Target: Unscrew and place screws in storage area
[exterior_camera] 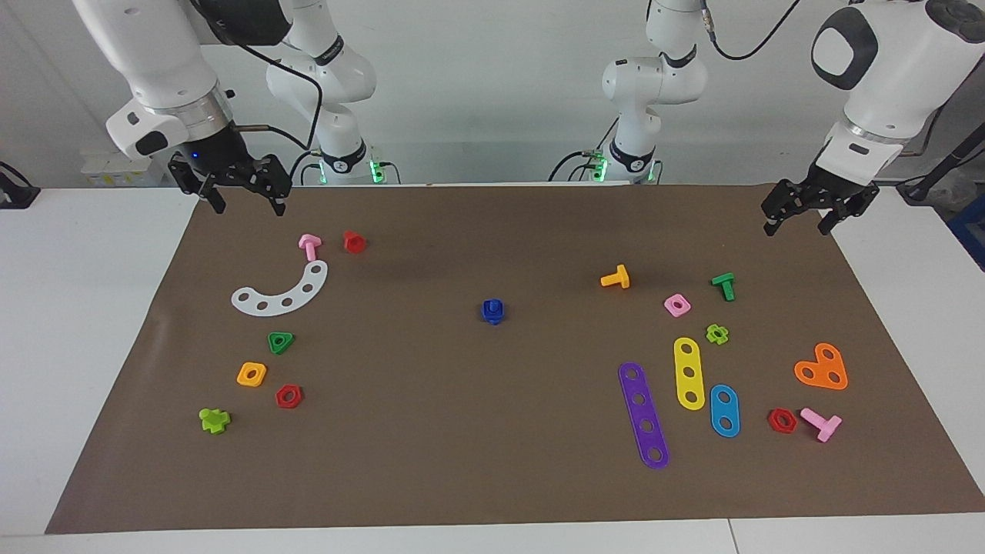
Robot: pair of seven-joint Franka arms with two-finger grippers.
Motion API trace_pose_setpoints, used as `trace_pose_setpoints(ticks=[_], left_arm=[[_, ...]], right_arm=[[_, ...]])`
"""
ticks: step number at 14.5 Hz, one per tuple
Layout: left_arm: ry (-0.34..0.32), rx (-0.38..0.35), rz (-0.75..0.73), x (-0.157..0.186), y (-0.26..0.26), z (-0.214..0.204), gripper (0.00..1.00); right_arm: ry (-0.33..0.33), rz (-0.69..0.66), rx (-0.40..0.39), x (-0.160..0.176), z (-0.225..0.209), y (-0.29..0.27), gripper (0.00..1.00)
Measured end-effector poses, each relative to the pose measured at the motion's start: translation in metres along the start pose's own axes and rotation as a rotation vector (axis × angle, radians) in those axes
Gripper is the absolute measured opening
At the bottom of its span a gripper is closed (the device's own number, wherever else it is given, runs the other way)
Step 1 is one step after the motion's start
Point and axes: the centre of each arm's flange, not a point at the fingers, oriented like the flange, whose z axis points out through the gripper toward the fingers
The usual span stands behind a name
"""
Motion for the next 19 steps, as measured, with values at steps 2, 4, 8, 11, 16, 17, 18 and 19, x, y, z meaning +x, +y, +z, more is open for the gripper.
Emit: trace_pose_setpoints(ticks=[2, 4, 8, 11, 16, 17, 18, 19], left_arm=[[-0.003, 0.000, 0.001, 0.000, 0.000, 0.001, 1.00], [-0.003, 0.000, -0.004, -0.001, -0.003, 0.001, 1.00], [-0.005, 0.000, -0.004, -0.001, -0.004, 0.001, 1.00], [-0.018, -0.002, 0.007, -0.002, 0.001, 0.005, 1.00], [-0.045, -0.046, -0.005, 0.003, 0.070, 0.023, 1.00], [-0.045, -0.070, -0.022, 0.008, 0.095, 0.032, 1.00], [-0.040, -0.085, -0.044, 0.014, 0.121, 0.043, 1.00], [-0.033, -0.092, -0.069, 0.021, 0.148, 0.057, 0.99]], right_arm=[[0.000, 0.000, 0.000, 0.000, 0.000, 0.000, 1.00], [0.000, 0.000, 0.000, 0.000, 0.000, 0.000, 1.00], [0.000, 0.000, 0.000, 0.000, 0.000, 0.000, 1.00], [0.000, 0.000, 0.000, 0.000, 0.000, 0.000, 1.00], [0.000, 0.000, 0.000, 0.000, 0.000, 0.000, 1.00], [0.000, 0.000, 0.000, 0.000, 0.000, 0.000, 1.00], [0.000, 0.000, 0.000, 0.000, 0.000, 0.000, 1.00], [0.000, 0.000, 0.000, 0.000, 0.000, 0.000, 1.00]])
